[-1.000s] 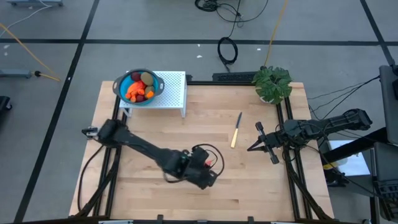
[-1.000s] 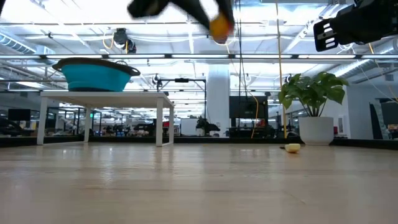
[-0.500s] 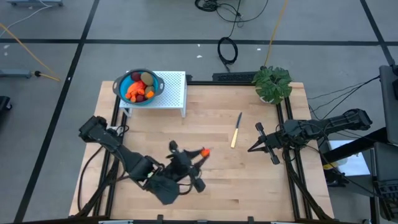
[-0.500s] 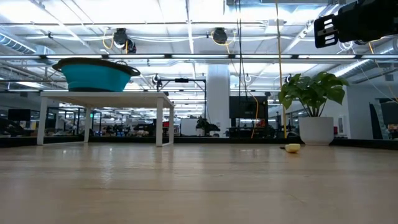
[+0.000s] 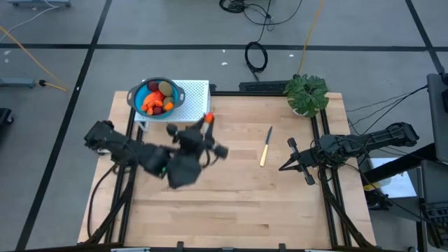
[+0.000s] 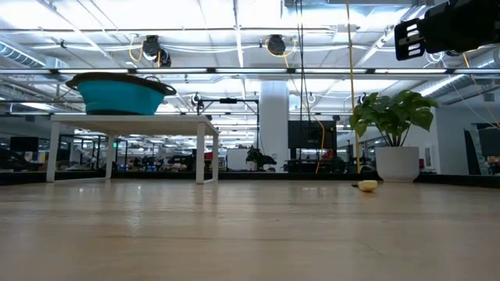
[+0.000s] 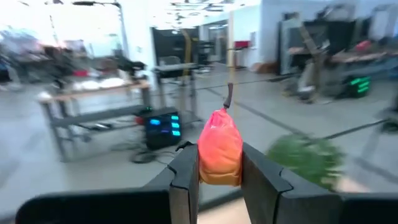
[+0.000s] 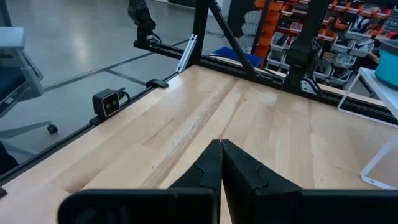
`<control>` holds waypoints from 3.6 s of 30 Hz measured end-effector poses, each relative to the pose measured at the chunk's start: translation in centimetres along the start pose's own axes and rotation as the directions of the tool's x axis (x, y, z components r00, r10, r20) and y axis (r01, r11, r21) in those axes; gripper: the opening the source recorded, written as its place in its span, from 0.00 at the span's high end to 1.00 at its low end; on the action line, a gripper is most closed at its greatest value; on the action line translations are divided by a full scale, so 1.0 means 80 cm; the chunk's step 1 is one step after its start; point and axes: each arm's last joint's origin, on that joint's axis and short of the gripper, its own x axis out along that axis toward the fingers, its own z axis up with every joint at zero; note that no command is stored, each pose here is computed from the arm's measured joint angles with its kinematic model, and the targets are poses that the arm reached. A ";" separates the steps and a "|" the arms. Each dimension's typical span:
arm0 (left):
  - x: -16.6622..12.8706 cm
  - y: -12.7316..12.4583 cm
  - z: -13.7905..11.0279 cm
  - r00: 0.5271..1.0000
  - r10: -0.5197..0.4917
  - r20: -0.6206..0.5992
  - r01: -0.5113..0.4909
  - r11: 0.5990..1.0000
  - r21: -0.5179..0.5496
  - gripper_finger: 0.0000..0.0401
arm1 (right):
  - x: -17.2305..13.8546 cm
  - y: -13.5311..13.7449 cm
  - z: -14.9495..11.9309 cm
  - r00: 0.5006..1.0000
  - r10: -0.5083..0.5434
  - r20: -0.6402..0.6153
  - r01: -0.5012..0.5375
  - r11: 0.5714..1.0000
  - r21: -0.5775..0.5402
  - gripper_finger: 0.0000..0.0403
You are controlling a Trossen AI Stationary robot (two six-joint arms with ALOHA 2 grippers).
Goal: Pick & Place Fruit
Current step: Put the orange peach into the blue strainer bowl on the shelf, then put the yellow knife on the shelf
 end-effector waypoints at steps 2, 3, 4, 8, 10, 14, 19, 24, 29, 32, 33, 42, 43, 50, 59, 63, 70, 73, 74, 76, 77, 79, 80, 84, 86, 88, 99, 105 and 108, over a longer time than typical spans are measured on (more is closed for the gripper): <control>0.021 0.010 0.008 0.999 0.047 0.001 -0.047 0.997 0.067 0.79 | 0.000 0.000 0.000 1.000 0.000 0.000 0.000 1.000 0.000 1.00; 0.031 0.016 0.013 0.998 0.070 0.002 -0.070 0.992 0.101 0.79 | 0.000 0.000 0.000 1.000 -0.001 0.000 0.001 1.000 0.000 1.00; 0.042 0.023 0.018 0.995 0.095 0.002 -0.095 0.987 0.127 0.79 | 0.000 0.000 0.000 1.000 -0.001 0.000 0.001 1.000 -0.001 1.00; 0.075 0.056 0.039 0.983 0.185 0.005 -0.183 0.966 0.181 0.79 | 0.000 0.000 0.000 1.000 -0.005 0.000 0.005 1.000 0.000 1.00; 0.086 0.073 0.045 0.977 0.213 0.004 -0.209 0.958 0.197 0.79 | 0.000 0.000 0.000 1.000 -0.008 -0.001 0.008 1.000 0.000 1.00; 0.102 0.112 0.046 0.981 0.189 -0.038 -0.178 0.965 0.193 0.79 | 0.000 -0.001 0.000 0.999 -0.032 -0.003 0.032 0.999 0.000 1.00; 0.119 0.162 0.020 0.957 0.169 -0.236 -0.146 0.983 0.113 0.79 | 0.000 -0.004 0.000 0.993 -0.114 -0.016 0.114 0.993 0.007 1.00; 0.131 0.205 -0.004 0.843 0.288 -0.455 -0.267 0.957 0.111 0.79 | 0.000 -0.005 0.000 0.990 -0.138 -0.020 0.138 0.990 0.016 1.00; 0.150 0.223 -0.021 0.760 0.301 -0.576 -0.287 0.951 0.118 0.79 | 0.000 -0.005 0.000 0.990 -0.141 -0.020 0.141 0.990 0.018 1.00; 0.156 0.245 -0.033 0.684 0.330 -0.650 -0.342 0.933 0.114 0.79 | -0.001 -0.006 0.000 0.987 -0.161 -0.024 0.162 0.987 0.017 1.00; 0.157 0.251 -0.039 0.664 0.333 -0.670 -0.352 0.929 0.113 0.79 | -0.001 -0.006 0.000 0.986 -0.164 -0.024 0.165 0.986 0.017 1.00; 0.156 0.296 -0.085 0.536 0.278 -0.797 -0.416 0.909 0.037 0.79 | -0.001 -0.007 -0.001 0.982 -0.188 -0.028 0.189 0.982 0.024 1.00; 0.155 0.300 -0.089 0.533 0.262 -0.804 -0.419 0.908 0.018 0.79 | -0.001 -0.007 -0.001 0.982 -0.189 -0.028 0.189 0.982 0.023 1.00; 0.148 0.336 -0.106 0.531 0.229 -0.816 -0.479 0.876 -0.065 0.79 | -0.001 -0.007 -0.001 0.981 -0.191 -0.028 0.192 0.981 0.024 1.00; 0.168 0.359 -0.108 0.527 0.226 -0.819 -0.459 0.887 -0.050 0.79 | -0.001 -0.007 0.000 0.981 -0.192 -0.026 0.193 0.981 0.024 1.00; 0.183 0.363 -0.111 0.532 0.224 -0.817 -0.438 0.898 -0.038 0.79 | -0.001 -0.007 0.000 0.981 -0.192 -0.026 0.193 0.981 0.024 1.00; 0.196 0.371 -0.119 0.478 0.216 -0.852 -0.439 0.898 -0.019 0.79 | -0.001 -0.007 0.000 0.981 -0.192 -0.025 0.193 0.981 0.024 1.00; 0.198 0.373 -0.120 0.472 0.216 -0.855 -0.434 0.901 -0.011 0.79 | -0.001 -0.007 0.000 0.981 -0.192 -0.025 0.193 0.981 0.024 1.00; 0.197 0.373 -0.119 0.472 0.213 -0.855 -0.433 0.902 -0.014 0.79 | -0.001 -0.007 0.000 0.981 -0.192 -0.025 0.193 0.981 0.024 1.00; 0.197 0.373 -0.119 0.472 0.212 -0.855 -0.430 0.903 -0.013 0.77 | -0.001 -0.007 0.000 0.981 -0.192 -0.025 0.193 0.981 0.024 1.00; 0.197 0.373 -0.119 0.471 0.209 -0.857 -0.418 0.908 -0.008 0.76 | -0.001 -0.007 0.000 0.981 -0.192 -0.025 0.193 0.981 0.024 1.00; 0.197 0.373 -0.119 0.469 0.201 -0.860 -0.393 0.919 0.000 0.71 | -0.001 -0.007 0.000 0.981 -0.192 -0.025 0.193 0.981 0.024 1.00; 0.197 0.373 -0.119 0.469 0.201 -0.860 -0.393 0.920 0.001 0.67 | -0.001 -0.007 0.000 0.981 -0.192 -0.025 0.192 0.981 0.024 1.00; 0.197 0.373 -0.119 0.473 0.220 -0.853 -0.407 0.913 0.009 0.54 | -0.001 -0.007 0.000 0.982 -0.189 -0.024 0.190 0.982 0.024 1.00; 0.197 0.373 -0.119 0.474 0.216 -0.853 -0.401 0.916 0.009 0.48 | -0.001 -0.007 0.000 0.982 -0.189 -0.024 0.189 0.982 0.024 1.00; 0.196 0.373 -0.114 0.482 0.192 -0.855 -0.398 0.917 -0.018 0.43 | -0.001 -0.007 0.000 0.982 -0.187 -0.024 0.187 0.982 0.025 1.00; 0.169 0.355 -0.060 0.629 0.052 -0.776 -0.323 0.925 -0.201 0.40 | -0.001 -0.007 0.000 0.982 -0.187 -0.024 0.187 0.982 0.016 1.00; 0.162 0.325 -0.039 0.716 -0.091 -0.692 -0.178 0.934 -0.308 0.46 | -0.001 -0.007 0.000 0.982 -0.187 -0.024 0.187 0.982 0.016 1.00; 0.160 0.309 -0.033 0.751 -0.168 -0.639 -0.101 0.927 -0.362 0.49 | -0.001 -0.007 0.000 0.982 -0.185 -0.025 0.186 0.982 0.022 1.00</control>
